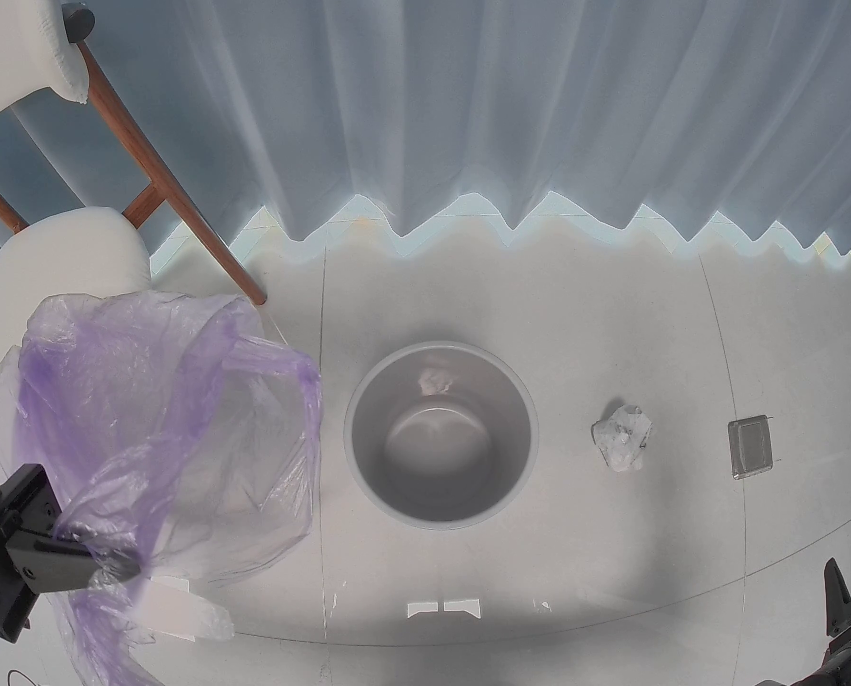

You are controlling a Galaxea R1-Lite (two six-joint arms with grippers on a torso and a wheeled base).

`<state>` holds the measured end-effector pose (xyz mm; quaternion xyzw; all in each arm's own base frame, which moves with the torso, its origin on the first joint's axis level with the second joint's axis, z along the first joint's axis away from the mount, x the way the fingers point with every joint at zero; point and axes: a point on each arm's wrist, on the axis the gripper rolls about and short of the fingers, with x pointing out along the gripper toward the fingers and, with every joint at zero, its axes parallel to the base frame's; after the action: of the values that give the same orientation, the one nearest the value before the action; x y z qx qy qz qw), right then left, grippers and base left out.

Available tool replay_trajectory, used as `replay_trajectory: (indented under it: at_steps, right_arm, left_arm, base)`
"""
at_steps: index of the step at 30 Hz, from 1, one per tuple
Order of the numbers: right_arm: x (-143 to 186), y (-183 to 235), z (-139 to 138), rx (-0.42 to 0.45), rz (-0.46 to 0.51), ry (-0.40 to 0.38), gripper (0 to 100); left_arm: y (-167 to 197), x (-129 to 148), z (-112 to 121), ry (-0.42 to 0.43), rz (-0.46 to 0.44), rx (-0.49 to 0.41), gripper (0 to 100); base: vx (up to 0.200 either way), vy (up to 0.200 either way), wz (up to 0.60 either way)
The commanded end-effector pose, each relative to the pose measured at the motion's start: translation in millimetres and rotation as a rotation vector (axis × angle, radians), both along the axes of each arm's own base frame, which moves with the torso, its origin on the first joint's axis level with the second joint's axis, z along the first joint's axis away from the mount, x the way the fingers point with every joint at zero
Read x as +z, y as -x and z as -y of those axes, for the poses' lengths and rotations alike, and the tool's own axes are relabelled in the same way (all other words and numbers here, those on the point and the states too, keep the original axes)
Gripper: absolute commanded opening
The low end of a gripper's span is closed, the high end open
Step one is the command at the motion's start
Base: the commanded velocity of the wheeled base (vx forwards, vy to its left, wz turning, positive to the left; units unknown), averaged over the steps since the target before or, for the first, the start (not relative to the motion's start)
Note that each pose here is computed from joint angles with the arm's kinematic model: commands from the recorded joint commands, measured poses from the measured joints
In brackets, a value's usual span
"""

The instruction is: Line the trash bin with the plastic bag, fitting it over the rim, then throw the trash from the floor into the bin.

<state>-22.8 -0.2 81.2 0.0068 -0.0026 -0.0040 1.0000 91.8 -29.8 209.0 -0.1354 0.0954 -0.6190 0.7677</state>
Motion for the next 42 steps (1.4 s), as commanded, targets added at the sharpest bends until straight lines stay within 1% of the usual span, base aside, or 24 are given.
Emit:
replay_trajectory:
  at_steps: [1,2,3,4,5,9,14,17,21,27,30,33,35,39,42]
  right_arm:
    - [-5.2,0.0,0.0,0.0,-0.001,0.0,100]
    - [-5.2,0.0,0.0,0.0,-0.001,0.0,100]
    - [-5.2,0.0,0.0,0.0,-0.001,0.0,100]
    - [-5.2,0.0,0.0,0.0,-0.001,0.0,100]
    - [-5.2,0.0,0.0,0.0,-0.001,0.0,100]
    - [-5.2,0.0,0.0,0.0,-0.001,0.0,100]
    - [-5.2,0.0,0.0,0.0,-0.001,0.0,100]
    - [-5.2,0.0,0.0,0.0,-0.001,0.0,100]
    - [-5.2,0.0,0.0,0.0,-0.001,0.0,100]
    - [-5.2,0.0,0.0,0.0,-0.001,0.0,100]
    - [-5.2,0.0,0.0,0.0,-0.001,0.0,100]
    - [-5.2,0.0,0.0,0.0,-0.001,0.0,100]
    - [-5.2,0.0,0.0,0.0,-0.001,0.0,100]
    - [-5.2,0.0,0.0,0.0,-0.001,0.0,100]
    - [-5.2,0.0,0.0,0.0,-0.001,0.0,100]
  left_arm:
    - [-17.8,-6.7,1.5,-0.006,-0.057,0.002,0]
    - [-17.8,-6.7,1.5,-0.006,-0.057,0.002,0]
    - [-24.5,-12.2,3.8,-0.01,-0.102,-0.009,0]
    - [-24.5,-12.2,3.8,-0.01,-0.102,-0.009,0]
    - [-27.6,-15.9,7.3,-0.013,-0.127,-0.028,0]
    - [-31.1,-18.2,8.2,-0.016,-0.146,-0.023,0]
    - [-33.3,-16.5,7.9,-0.015,-0.14,0.006,0]
    - [-31.8,-14.0,7.2,-0.009,-0.099,0.005,0]
    - [-33.5,-15.2,4.1,-0.006,-0.089,-0.003,0]
    - [-37.6,-16.0,-5.9,-0.005,-0.105,-0.04,0]
    - [-37.6,-18.5,-7.6,-0.006,-0.117,-0.088,0]
    - [-36.8,-17.9,-2.3,-0.009,-0.113,-0.141,0]
    - [-34.7,-17.7,-0.8,-0.01,-0.103,-0.153,0]
    - [-30.5,-24.1,1.9,-0.012,-0.117,-0.177,0]
    - [-32.6,-22.9,2.0,-0.012,-0.117,-0.175,0]
  base:
    - [0.0,0.0,0.0]
    - [0.0,0.0,0.0]
    - [0.0,0.0,0.0]
    - [0.0,0.0,0.0]
    - [0.0,0.0,0.0]
    - [0.0,0.0,0.0]
    - [0.0,0.0,0.0]
    - [0.0,0.0,0.0]
    - [0.0,0.0,0.0]
    - [0.0,0.0,0.0]
    - [0.0,0.0,0.0]
    - [0.0,0.0,0.0]
    - [0.0,0.0,0.0]
    - [0.0,0.0,0.0]
    - [0.0,0.0,0.0]
